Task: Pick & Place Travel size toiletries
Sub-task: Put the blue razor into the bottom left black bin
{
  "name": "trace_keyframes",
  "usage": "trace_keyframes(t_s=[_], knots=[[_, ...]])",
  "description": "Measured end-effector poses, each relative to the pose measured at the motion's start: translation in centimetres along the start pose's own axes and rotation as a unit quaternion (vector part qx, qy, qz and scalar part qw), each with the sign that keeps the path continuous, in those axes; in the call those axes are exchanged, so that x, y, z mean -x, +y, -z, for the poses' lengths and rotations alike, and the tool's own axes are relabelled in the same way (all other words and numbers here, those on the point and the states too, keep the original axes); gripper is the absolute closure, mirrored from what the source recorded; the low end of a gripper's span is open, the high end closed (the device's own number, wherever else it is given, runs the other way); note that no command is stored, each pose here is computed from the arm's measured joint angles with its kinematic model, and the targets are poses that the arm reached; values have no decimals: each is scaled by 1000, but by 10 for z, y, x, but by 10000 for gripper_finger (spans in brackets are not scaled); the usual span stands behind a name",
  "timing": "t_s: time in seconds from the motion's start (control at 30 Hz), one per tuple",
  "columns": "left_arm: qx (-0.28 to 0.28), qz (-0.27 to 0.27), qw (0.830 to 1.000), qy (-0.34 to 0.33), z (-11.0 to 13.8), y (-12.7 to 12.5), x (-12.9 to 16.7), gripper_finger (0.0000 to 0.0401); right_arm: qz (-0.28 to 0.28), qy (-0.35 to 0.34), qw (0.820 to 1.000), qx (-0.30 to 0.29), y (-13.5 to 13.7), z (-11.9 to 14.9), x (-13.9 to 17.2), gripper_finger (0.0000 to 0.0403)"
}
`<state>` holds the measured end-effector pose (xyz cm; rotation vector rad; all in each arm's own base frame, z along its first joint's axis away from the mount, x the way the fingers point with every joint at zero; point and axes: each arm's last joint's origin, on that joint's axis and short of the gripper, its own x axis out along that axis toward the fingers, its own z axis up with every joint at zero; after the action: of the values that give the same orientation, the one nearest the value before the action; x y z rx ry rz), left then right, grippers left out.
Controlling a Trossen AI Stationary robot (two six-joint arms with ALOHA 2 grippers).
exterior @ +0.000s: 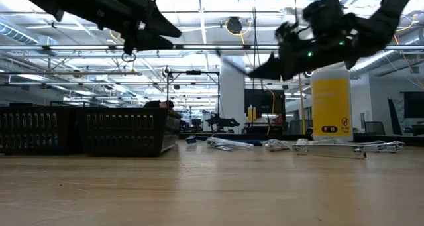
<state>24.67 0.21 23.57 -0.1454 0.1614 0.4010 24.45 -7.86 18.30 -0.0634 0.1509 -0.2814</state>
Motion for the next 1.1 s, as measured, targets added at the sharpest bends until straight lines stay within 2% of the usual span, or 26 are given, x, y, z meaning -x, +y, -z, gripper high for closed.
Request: trace_keyframes(t_s=[0.1, 0.23, 0.4, 0.57, 0.8, 0.97, 1.1], knots=[[-22, 6, 999, -25, 3, -4, -11, 162, -49, -96, 994, -7, 7, -5, 11, 382], [-37, 32, 995, -83, 6, -11, -27, 162, -89, -139, 986, -9, 14, -6, 19, 382], [-37, 77, 986, -143, 14, -14, -47, 162, -101, -141, 985, -7, 19, -6, 20, 382], [-57, 71, 981, -173, 12, -18, -68, 162, -110, -144, 983, -6, 23, -7, 20, 382], [-50, 67, 979, -184, -2, -28, -99, 162, -117, -148, 982, -4, 27, -7, 20, 382], [-56, 109, 978, -166, -6, -35, -116, 162, -118, -148, 982, -4, 27, -7, 20, 382], [-56, 112, 979, -161, -8, -38, -124, 162, -118, -147, 982, -4, 27, -7, 20, 382]])
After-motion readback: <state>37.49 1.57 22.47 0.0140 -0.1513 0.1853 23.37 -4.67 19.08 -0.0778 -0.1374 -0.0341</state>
